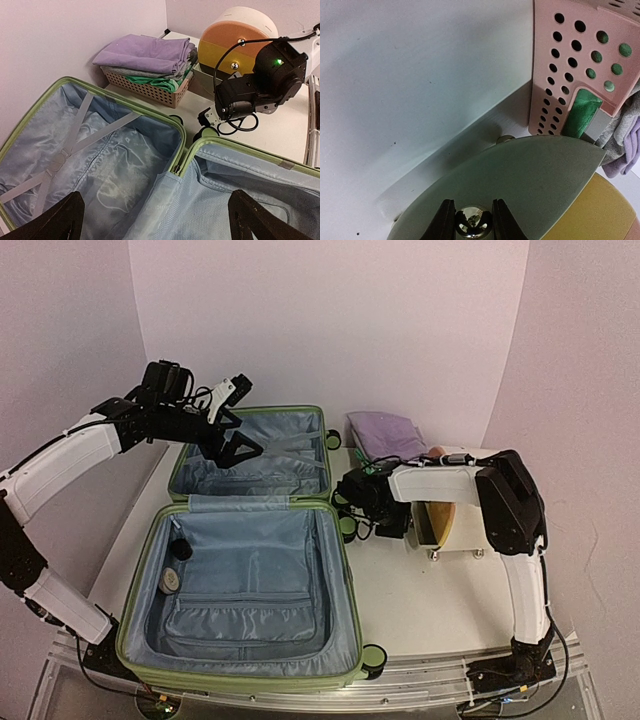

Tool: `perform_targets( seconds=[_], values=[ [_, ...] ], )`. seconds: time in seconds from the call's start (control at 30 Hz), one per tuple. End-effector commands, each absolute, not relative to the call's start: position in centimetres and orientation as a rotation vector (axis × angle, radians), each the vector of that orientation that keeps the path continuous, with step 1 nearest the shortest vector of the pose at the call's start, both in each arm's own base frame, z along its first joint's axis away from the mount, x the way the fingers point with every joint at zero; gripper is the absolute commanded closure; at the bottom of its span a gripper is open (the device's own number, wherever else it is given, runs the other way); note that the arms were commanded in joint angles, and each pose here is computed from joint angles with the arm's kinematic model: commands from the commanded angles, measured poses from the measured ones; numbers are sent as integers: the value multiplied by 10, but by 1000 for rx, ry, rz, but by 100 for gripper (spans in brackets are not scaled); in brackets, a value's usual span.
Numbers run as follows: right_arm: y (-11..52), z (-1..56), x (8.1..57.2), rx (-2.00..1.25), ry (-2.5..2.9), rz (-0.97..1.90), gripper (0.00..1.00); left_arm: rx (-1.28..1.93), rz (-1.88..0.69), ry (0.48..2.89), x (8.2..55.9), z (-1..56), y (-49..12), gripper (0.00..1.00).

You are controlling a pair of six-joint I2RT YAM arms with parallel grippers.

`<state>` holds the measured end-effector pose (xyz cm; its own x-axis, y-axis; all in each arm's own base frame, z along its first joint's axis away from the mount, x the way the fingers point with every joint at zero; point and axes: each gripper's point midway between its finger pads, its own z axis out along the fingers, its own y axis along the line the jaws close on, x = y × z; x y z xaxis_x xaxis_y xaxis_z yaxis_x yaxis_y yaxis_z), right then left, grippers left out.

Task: Open, take out, and arrange the luggage

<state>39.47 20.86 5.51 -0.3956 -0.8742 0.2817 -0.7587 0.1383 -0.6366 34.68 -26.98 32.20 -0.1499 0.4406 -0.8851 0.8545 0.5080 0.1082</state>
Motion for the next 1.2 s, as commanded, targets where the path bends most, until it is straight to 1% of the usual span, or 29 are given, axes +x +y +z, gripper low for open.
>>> perform_targets(
  seconds=[0.0,0.03,0.1,0.17,0.27,0.33,0.43,0.5,0.53,0.6,0.63,0.67,0.77,0.9,0.93,1.0,1.17],
  values=[
    [241,53,393,-1570,2251,-889,72,1097,-516,1729,340,334,-266,0],
    [248,63,395,-1528,2256,-834,63,1098,-513,1733,339,332,-266,0],
    [261,78,399,-1451,2263,-741,53,1101,-511,1736,339,331,-265,0],
    [283,117,407,-1310,2253,-573,42,1102,-513,1737,339,330,-266,0],
    [305,152,404,-1181,2262,-337,35,1102,-517,1738,339,329,-266,0],
    [304,170,406,-1037,2298,-244,33,1100,-516,1737,339,329,-266,0],
    [276,173,409,-799,2439,-176,43,1100,-512,1743,339,327,-265,0],
    [251,159,404,-601,2557,-158,51,1100,-512,1746,339,325,-265,0],
    [239,153,402,-506,2602,-170,57,1102,-512,1746,339,324,-265,0],
    [227,142,396,-436,2649,-184,64,1101,-512,1746,339,324,-265,0],
    [220,136,390,-371,2675,-202,70,1101,-515,1746,339,323,-265,0],
    [215,133,387,-338,2687,-222,75,1101,-516,1747,339,323,-265,0],
    [204,119,377,-281,2730,-271,83,1101,-517,1745,338,323,-265,0],
    [197,102,365,-257,2785,-306,89,1100,-514,1745,339,323,-265,0],
    [189,103,364,-226,2780,-357,90,1098,-513,1745,339,323,-265,0],
    [184,109,364,-178,2761,-382,92,1099,-514,1747,339,323,-265,0],
    [187,125,363,-136,2738,-319,92,1100,-514,1751,340,321,-265,0]
  ],
)
